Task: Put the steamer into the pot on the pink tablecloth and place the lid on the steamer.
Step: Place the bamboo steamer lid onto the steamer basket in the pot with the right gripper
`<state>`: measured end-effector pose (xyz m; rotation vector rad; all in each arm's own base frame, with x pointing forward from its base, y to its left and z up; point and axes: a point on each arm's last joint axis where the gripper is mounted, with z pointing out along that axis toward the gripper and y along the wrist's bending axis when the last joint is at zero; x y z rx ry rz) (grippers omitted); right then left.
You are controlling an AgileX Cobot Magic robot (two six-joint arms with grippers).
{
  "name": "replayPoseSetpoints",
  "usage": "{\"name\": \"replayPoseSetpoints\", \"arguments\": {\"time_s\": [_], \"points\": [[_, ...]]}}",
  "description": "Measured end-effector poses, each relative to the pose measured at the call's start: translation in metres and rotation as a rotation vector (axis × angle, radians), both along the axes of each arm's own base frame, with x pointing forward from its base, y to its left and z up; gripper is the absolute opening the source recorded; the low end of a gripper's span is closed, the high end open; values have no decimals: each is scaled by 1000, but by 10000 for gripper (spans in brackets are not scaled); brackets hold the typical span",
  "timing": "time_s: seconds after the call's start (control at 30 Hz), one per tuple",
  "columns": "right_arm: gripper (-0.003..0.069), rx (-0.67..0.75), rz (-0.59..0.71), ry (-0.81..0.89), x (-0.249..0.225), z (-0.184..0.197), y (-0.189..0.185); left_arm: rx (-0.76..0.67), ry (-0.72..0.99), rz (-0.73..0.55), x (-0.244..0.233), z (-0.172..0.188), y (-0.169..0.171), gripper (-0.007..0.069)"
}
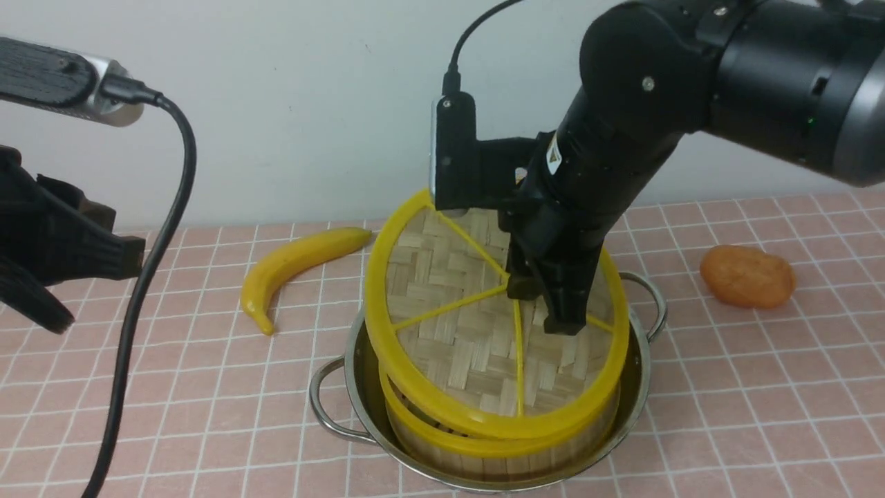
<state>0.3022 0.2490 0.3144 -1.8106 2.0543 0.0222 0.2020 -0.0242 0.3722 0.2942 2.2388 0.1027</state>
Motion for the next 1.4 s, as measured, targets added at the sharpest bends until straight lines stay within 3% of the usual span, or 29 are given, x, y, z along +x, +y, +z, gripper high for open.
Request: {"name": "replayPoseSetpoints", "arguments": {"time_s": [1.4], "points": [[146,-63,76,-45,33,-63,22,4,25,4,-1,-2,0,85]]}}
